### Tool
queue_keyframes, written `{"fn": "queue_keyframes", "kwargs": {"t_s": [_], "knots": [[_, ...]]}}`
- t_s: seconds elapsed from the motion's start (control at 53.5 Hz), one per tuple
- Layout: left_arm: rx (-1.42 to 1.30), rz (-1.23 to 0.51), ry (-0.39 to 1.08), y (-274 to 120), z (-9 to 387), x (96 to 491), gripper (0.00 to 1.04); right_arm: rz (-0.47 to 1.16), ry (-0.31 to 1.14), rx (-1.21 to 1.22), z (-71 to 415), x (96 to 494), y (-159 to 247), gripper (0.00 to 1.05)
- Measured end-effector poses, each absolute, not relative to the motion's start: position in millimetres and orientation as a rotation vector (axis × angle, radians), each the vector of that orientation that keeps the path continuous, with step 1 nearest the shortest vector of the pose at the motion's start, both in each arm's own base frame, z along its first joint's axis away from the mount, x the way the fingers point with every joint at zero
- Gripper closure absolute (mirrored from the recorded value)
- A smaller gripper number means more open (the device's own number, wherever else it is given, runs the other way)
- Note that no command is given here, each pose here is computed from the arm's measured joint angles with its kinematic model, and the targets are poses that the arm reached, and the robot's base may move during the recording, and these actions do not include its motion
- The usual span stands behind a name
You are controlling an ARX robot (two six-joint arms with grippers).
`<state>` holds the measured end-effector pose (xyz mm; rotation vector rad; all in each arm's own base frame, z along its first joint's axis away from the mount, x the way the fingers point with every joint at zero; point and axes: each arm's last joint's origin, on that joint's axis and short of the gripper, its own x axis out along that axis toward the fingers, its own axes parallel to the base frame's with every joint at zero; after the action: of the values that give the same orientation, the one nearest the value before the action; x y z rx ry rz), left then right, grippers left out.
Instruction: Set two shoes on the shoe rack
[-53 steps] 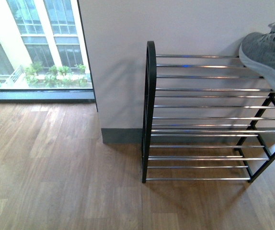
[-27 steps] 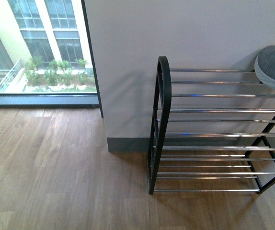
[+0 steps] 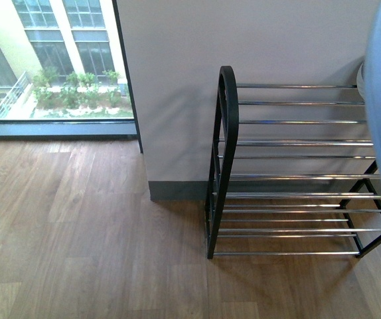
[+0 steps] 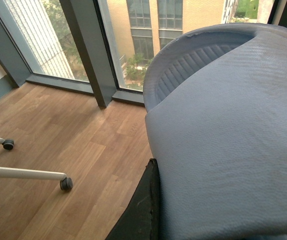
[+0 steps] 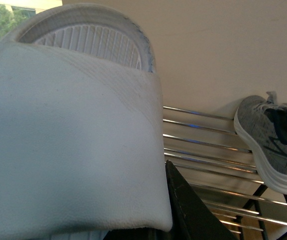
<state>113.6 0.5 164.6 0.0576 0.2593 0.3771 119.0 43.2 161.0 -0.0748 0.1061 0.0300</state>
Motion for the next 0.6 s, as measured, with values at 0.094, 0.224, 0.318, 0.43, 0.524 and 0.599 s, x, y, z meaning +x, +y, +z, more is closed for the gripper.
{"fn": "queue_keyframes", "kwargs": {"t_s": [0.094, 0.224, 0.318, 0.43, 0.524, 0.599], "knots": [[0.058, 0.377, 0.259, 0.5, 164.6, 113.6, 1.03, 0.015, 0.146, -0.079, 154.9, 136.4, 39.1, 1.03], [0.058, 0.378, 0.259, 0.6, 164.7, 113.6, 1.03, -0.037, 0.207, -0.110, 148.4, 157.6, 33.5, 1.03], [0.058, 0.378, 0.259, 0.5, 164.7, 113.5, 1.03, -0.056, 0.239, -0.112, 146.0, 174.4, 30.3, 1.03], [0.058, 0.377, 0.259, 0.5, 164.7, 113.6, 1.03, -0.086, 0.266, -0.109, 142.8, 190.3, 24.2, 1.03], [0.058, 0.378, 0.259, 0.6, 164.7, 113.6, 1.03, -0.106, 0.276, -0.116, 142.5, 204.7, 18.1, 1.03], [0.058, 0.378, 0.259, 0.6, 164.7, 113.6, 1.03, -0.116, 0.272, -0.125, 146.3, 220.5, 12.5, 1.03]]}}
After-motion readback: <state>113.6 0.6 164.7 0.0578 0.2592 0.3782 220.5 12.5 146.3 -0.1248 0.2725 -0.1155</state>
